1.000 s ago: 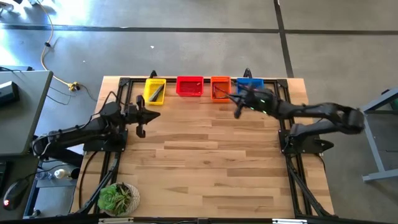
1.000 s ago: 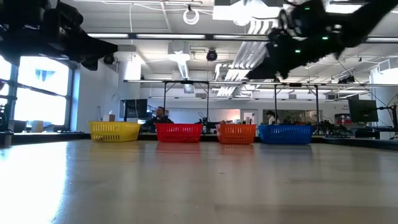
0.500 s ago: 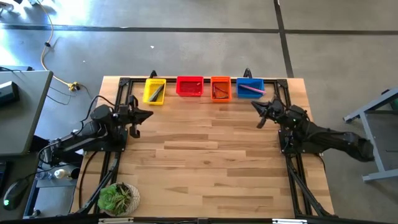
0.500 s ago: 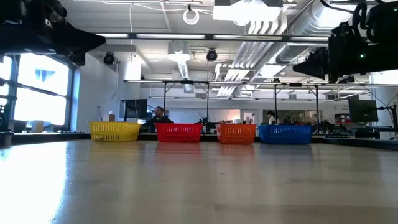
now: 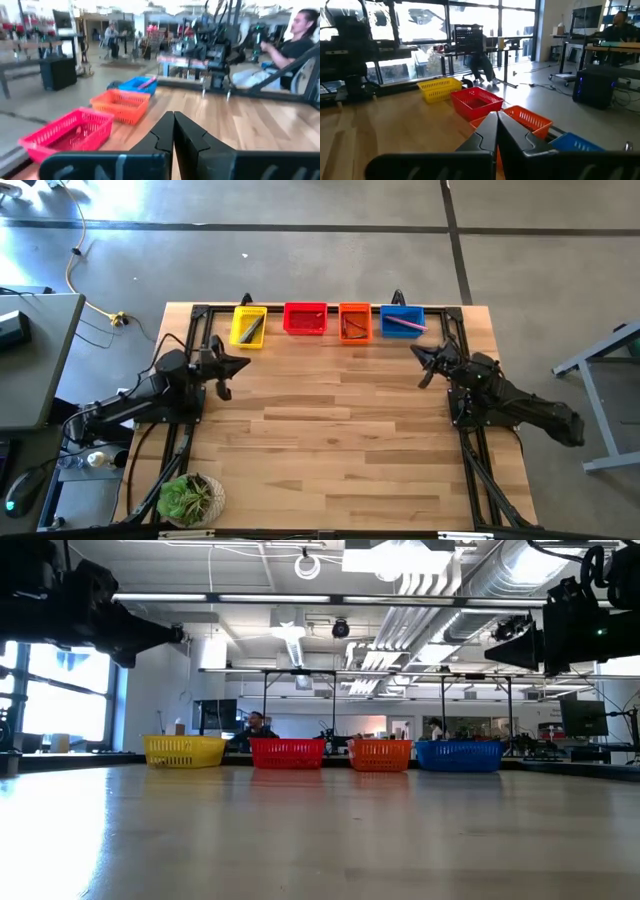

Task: Sort crayons/erasers/pens/pencils in bins
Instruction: Return to Home Position

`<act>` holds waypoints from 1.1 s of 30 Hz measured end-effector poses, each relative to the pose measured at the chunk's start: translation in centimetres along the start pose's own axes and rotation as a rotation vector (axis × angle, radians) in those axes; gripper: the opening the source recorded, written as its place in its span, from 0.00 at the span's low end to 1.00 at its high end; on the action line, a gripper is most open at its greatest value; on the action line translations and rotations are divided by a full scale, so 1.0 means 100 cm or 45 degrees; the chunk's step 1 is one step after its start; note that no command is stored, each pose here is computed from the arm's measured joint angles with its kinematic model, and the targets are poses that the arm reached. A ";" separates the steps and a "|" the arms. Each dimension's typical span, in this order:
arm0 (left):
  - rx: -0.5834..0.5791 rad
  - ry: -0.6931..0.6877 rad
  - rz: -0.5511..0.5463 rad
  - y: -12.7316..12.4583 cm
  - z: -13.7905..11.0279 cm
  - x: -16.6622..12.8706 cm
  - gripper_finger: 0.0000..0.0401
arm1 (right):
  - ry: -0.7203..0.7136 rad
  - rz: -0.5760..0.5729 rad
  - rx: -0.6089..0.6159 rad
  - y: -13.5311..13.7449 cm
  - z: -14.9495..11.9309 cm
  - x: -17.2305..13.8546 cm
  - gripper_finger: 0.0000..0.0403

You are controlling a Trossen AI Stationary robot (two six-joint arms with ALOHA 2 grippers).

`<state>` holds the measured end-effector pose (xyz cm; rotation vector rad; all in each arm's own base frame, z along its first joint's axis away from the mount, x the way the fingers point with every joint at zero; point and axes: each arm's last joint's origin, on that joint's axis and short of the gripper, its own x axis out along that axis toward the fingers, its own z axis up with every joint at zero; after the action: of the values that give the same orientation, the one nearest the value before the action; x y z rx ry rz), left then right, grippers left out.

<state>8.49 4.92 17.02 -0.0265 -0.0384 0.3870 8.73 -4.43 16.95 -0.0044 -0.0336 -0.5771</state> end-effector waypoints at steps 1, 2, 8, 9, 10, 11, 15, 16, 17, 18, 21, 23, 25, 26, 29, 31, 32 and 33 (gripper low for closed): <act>-0.001 0.020 0.002 0.000 -0.001 0.001 0.00 | 0.006 0.015 0.014 0.000 0.000 0.000 0.00; 0.009 0.032 0.005 0.000 -0.002 0.001 0.00 | 0.014 0.032 0.049 0.001 -0.001 0.001 0.00; 0.047 0.089 0.002 0.001 -0.006 0.004 0.00 | 0.044 0.063 0.230 0.002 -0.003 0.001 0.00; 0.046 0.095 0.002 0.001 -0.006 0.004 0.01 | 0.044 0.064 0.242 0.002 -0.003 0.001 0.00; 0.045 0.100 0.001 0.001 -0.007 0.005 0.01 | 0.044 0.064 0.257 0.002 -0.003 0.001 0.00; 0.044 0.103 0.000 0.001 -0.007 0.005 0.01 | 0.044 0.064 0.262 0.002 -0.003 0.001 0.00; 0.045 0.102 -0.003 0.001 -0.007 0.005 0.01 | 0.044 0.064 0.255 0.002 -0.003 0.001 0.00; 0.044 0.102 -0.003 0.001 -0.007 0.005 0.01 | 0.044 0.064 0.256 0.002 -0.003 0.001 0.00; 0.045 0.101 -0.003 0.001 -0.007 0.005 0.01 | 0.044 0.064 0.256 0.002 -0.003 0.001 0.00; 0.045 0.099 -0.002 0.001 -0.007 0.005 0.01 | 0.044 0.064 0.255 0.002 -0.003 0.001 0.00; 0.045 0.099 -0.003 0.001 -0.007 0.005 0.01 | 0.044 0.064 0.255 0.002 -0.003 0.001 0.00; 0.045 0.099 -0.003 0.001 -0.007 0.005 0.01 | 0.044 0.064 0.255 0.002 -0.003 0.001 0.00; 0.045 0.099 -0.003 0.001 -0.007 0.005 0.01 | 0.044 0.065 0.253 0.002 -0.003 0.001 0.00; 0.045 0.099 -0.003 0.001 -0.007 0.005 0.01 | 0.044 0.064 0.253 0.002 -0.003 0.001 0.00; 0.045 0.099 -0.003 0.001 -0.007 0.005 0.01 | 0.044 0.064 0.252 0.002 -0.003 0.001 0.00; 0.045 0.099 -0.003 0.001 -0.007 0.005 0.01 | 0.044 0.064 0.252 0.002 -0.003 0.001 0.00; 0.045 0.099 -0.003 0.001 -0.007 0.005 0.01 | 0.044 0.065 0.252 0.002 -0.003 0.001 0.00; 0.045 0.099 -0.003 0.001 -0.007 0.005 0.01 | 0.044 0.064 0.252 0.002 -0.003 0.001 0.00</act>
<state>8.93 5.19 16.38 -0.0064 0.0449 0.3838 8.95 -4.34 16.68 0.1968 -0.0565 -0.5212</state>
